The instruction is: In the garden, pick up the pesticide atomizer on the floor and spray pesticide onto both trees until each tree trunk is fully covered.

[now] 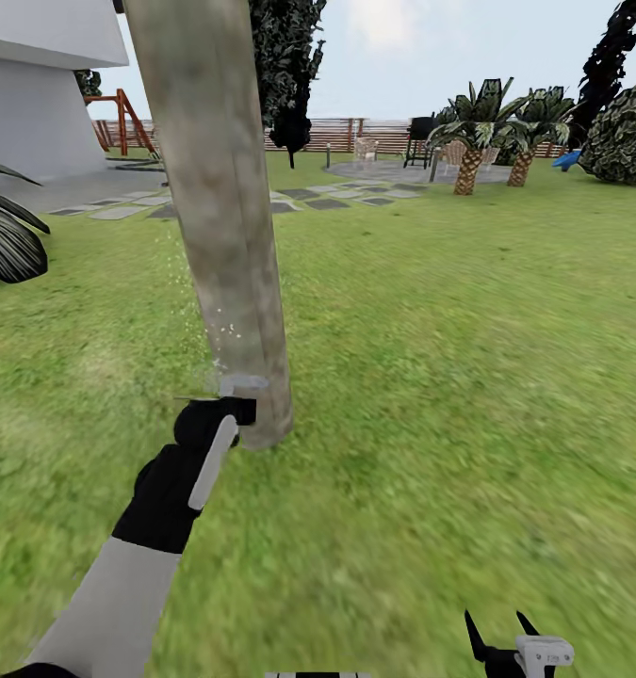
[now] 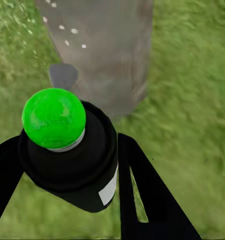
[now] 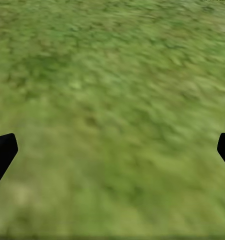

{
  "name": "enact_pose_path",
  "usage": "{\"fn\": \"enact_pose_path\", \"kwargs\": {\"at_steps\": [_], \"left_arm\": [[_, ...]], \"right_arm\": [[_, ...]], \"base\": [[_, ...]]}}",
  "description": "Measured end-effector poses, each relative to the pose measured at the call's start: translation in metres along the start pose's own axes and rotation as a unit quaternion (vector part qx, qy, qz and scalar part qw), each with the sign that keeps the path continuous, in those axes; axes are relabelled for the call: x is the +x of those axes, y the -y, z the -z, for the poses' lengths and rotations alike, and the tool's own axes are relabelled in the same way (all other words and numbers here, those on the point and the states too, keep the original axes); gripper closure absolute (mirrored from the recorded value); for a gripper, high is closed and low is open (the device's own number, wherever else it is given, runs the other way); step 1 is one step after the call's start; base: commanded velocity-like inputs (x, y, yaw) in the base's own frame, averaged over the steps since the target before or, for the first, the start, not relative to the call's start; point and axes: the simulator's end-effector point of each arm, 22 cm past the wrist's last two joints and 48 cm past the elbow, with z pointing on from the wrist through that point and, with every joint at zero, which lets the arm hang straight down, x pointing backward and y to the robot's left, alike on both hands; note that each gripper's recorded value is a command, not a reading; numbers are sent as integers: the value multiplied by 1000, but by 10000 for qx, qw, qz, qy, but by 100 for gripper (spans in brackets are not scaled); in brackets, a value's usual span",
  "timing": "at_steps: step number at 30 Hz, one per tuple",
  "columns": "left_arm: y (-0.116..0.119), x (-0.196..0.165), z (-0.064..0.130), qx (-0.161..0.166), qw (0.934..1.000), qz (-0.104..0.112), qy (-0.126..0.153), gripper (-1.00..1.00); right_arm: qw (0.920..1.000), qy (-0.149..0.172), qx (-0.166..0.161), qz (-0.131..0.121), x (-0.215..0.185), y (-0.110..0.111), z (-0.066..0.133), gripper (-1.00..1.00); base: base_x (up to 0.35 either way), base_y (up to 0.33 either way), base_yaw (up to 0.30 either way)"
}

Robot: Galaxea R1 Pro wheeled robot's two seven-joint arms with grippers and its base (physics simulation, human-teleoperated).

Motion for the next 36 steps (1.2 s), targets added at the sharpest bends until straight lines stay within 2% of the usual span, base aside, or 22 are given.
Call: {"fn": "enact_pose_path", "kwargs": {"at_steps": [1, 3, 5, 7, 9, 12, 14, 19, 22, 25, 28, 29, 32, 35, 36], "left_arm": [[20, 1, 3, 129, 9998, -141, -7, 100], [33, 3, 5, 179, 9994, -305, -21, 100], [17, 8, 0, 30, 9995, -303, -91, 100], [-19, 13, -9, -210, 9994, -176, -192, 100], [-37, 14, -15, -124, 9996, -112, -238, 100], [-33, 17, -18, -21, 9995, -94, -311, 100], [-14, 18, -17, 147, 9993, -62, -336, 100], [-28, 58, -37, -50, 9962, -198, -849, 100], [-23, 76, -43, -35, 9940, -252, -1060, 100], [-4, 62, -39, 113, 9950, -217, -966, 100], [12, 55, -36, 201, 9952, -352, -896, 100], [9, 54, -36, 146, 9953, -398, -872, 100], [-25, 50, -39, -102, 9958, -340, -841, 100], [-43, 40, -39, -228, 9965, -304, -740, 100], [-43, 40, -39, -212, 9967, -291, -734, 100]], "right_arm": [[10000, 1, 1, 1, 0, 0, 0, -100], [10000, 1, -1, 1, 0, 0, 0, -100], [10000, 1, -2, 1, 0, 0, 0, -100], [10000, 1, -2, 1, 0, 0, 0, -100], [10000, 1, -2, 1, 0, 0, 0, -100], [10000, 1, -1, 1, 0, 0, 0, -100], [10000, 1, 0, 1, 0, 0, 0, -100], [10000, 0, -2, 1, 0, 0, 0, -100], [10000, 1, -1, 1, 0, 0, 0, -100], [10000, 2, 0, 0, 0, 0, 0, -100], [10000, 2, -1, 1, 0, 0, 0, -100], [10000, 2, -1, 1, 0, 0, 0, -100], [10000, 2, -2, 1, 0, 0, 0, -100], [10000, 2, 1, 1, 0, 0, 0, -100], [10000, 2, 1, 3, 0, 0, 0, -100]], "base": [[0, 0, 0], [0, 0, 0], [0, 0, 0], [0, 0, 0], [0, 0, 0], [0, 0, 0], [0, 0, 0], [0, 0, 0], [0, 0, 0], [0, 0, 0], [0, 0, 0], [0, 0, 0], [0, 0, 0], [0, 0, 0], [0, 0, 0]]}}
